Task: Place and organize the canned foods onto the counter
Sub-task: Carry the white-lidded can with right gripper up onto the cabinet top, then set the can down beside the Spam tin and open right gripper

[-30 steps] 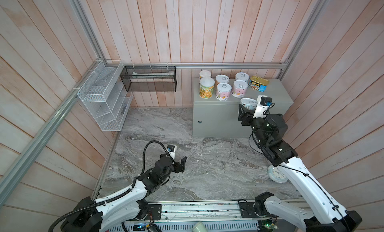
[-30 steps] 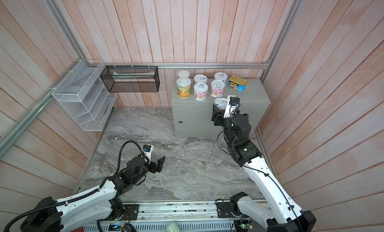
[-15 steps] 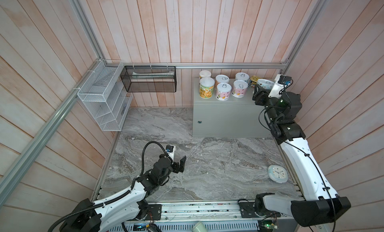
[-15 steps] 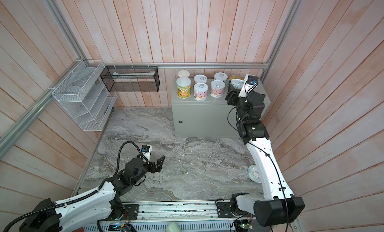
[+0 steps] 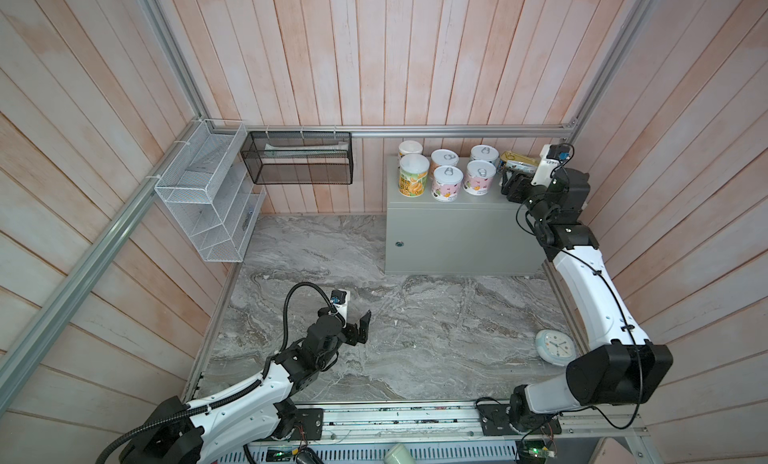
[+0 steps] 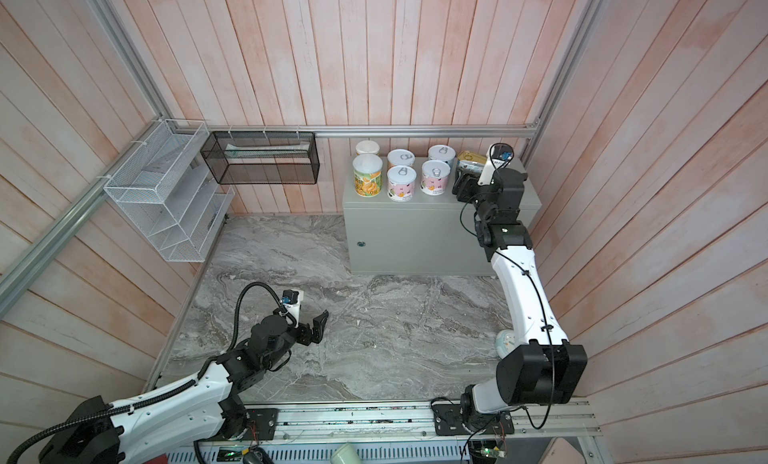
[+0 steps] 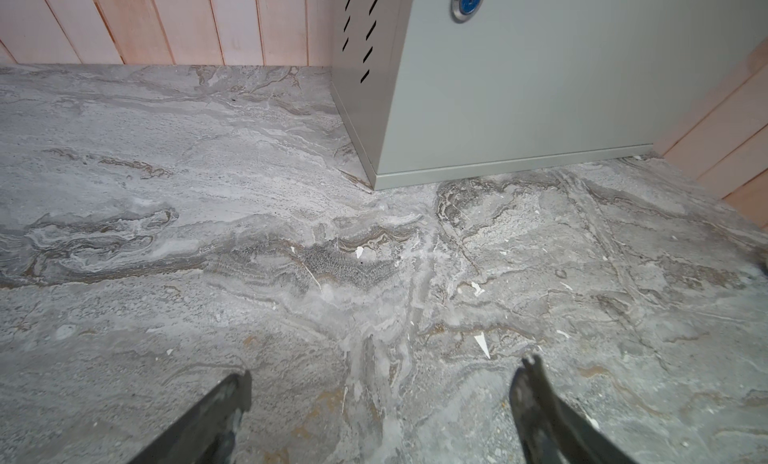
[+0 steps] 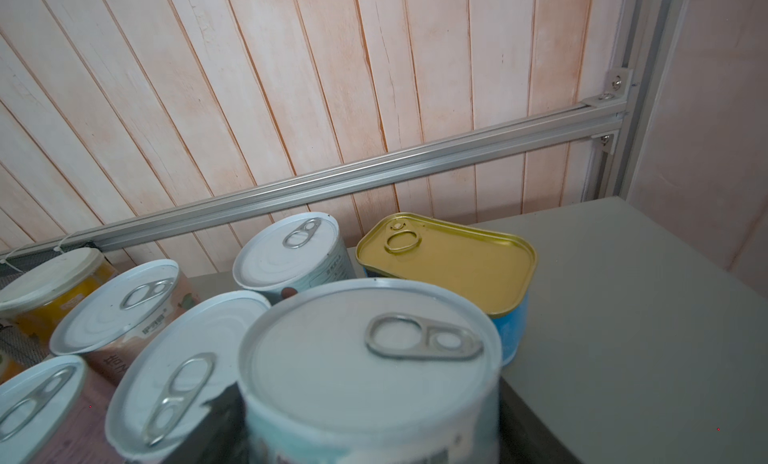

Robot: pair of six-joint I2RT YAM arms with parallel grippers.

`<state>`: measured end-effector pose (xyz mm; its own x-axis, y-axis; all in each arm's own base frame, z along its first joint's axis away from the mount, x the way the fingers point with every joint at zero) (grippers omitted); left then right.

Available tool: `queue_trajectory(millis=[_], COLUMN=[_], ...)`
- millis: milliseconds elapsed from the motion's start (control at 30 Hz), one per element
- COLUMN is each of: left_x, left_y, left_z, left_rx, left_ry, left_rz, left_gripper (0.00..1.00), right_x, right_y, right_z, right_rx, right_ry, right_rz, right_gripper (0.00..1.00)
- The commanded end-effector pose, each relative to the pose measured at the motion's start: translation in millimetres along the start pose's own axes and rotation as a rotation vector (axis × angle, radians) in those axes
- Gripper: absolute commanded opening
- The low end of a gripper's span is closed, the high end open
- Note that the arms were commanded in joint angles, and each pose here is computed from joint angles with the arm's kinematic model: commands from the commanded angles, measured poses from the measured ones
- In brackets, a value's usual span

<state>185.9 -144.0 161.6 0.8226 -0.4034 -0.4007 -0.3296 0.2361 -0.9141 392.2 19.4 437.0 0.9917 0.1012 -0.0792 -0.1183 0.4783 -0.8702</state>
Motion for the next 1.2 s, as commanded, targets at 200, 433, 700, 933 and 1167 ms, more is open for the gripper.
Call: queue_trajectory(millis=[200,433,700,933,1167], left_x=[4,6,11,12,14], left_y=[-5,-3,-2,-2,-1], left_z=[2,2,0,0,-2], left_rx=[0.005,0.010,0.013,0.015,0.016], left_ry=[-0.035,-0.037,-0.027,-0.028,-0.012], left_rz=[-0.011,-0.002,0.016,0.020,0.027], left_gripper=[1.00,1.00,1.00,1.00,1.00], right_x=[1,12,22,20,1], right_y=[0,20,36,41,26], right_z=[-4,-12,-21,-26,-17], right_rx=[0.011,-0.044,-0.071,-0.087,-0.096], right_ry=[-0.029,0.031,0.055,0.077,0.059], right_rz=[-0.080,-0.046,0.010,0.000,-0.046], right_gripper=[0.61,0.69,0.77,0.89,0.98])
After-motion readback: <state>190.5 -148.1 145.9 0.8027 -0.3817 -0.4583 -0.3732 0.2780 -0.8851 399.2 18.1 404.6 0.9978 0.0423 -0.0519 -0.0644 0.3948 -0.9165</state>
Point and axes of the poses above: each gripper's point midway between its finger pads, its own x axis out along the fingers, its own z axis along the line the jaws close on, y = z × x, the point moved 9 cm from there along -x, back along the fingers, and after that the axes turned 14 degrees about x, right-handed, at the moved point
